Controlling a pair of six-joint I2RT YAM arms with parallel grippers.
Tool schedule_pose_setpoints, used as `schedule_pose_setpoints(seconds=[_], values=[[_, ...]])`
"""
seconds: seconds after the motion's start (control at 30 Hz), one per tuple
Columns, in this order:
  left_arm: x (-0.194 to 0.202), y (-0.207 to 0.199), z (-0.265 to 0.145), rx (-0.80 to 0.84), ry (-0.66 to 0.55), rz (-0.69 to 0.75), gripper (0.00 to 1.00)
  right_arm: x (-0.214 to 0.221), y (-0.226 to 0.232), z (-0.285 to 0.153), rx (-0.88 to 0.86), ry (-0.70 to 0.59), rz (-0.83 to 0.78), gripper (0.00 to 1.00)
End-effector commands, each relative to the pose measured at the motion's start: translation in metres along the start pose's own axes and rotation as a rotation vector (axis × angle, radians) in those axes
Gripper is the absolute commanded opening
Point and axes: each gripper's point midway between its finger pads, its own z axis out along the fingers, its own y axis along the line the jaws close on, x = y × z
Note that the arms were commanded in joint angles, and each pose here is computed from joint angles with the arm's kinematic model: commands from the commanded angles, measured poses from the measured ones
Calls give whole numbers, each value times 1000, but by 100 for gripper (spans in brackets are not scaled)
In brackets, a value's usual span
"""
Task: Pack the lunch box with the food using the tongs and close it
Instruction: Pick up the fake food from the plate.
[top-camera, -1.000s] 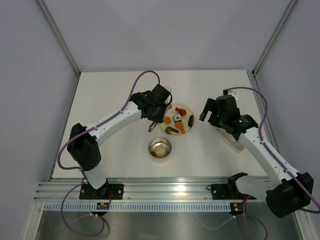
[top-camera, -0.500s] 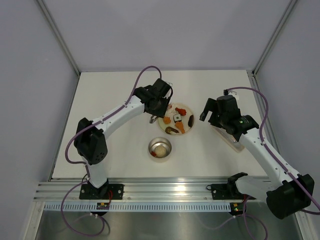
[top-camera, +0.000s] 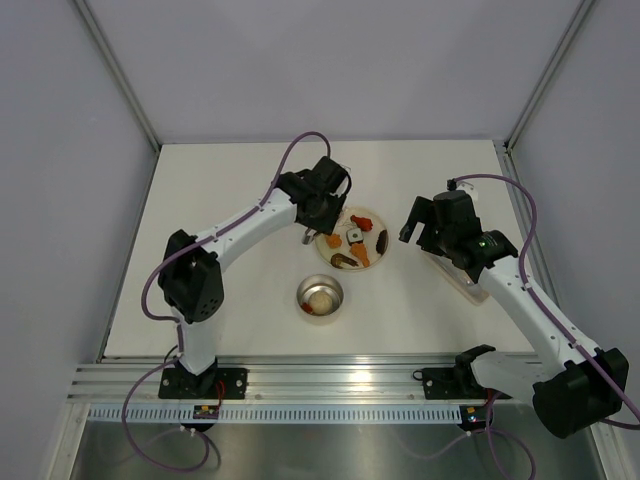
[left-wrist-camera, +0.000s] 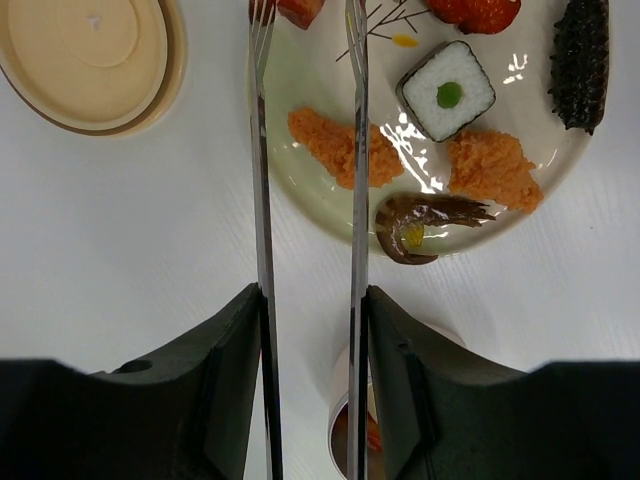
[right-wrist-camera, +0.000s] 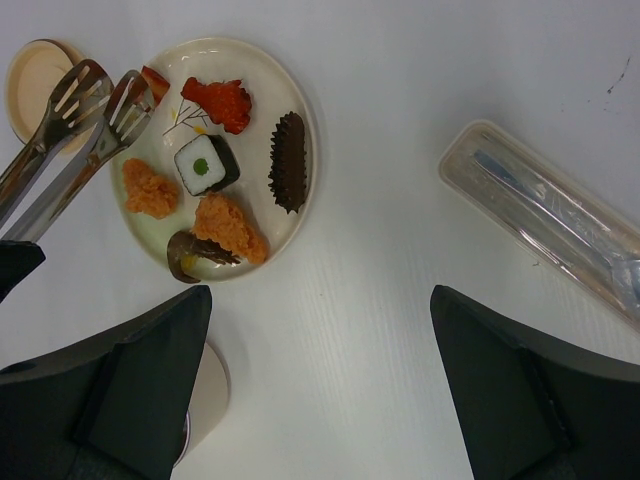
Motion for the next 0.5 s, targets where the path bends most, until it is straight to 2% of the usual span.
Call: schedule_pose_setpoints(seconds=[0.0,0.47], values=[[-30,3,-8,-18,-89,14,47,-6,2,-5,-12,-26,4,99],[-28,3,13,-30,-61,29,48,-5,1,-5,-6,-26,2,99]])
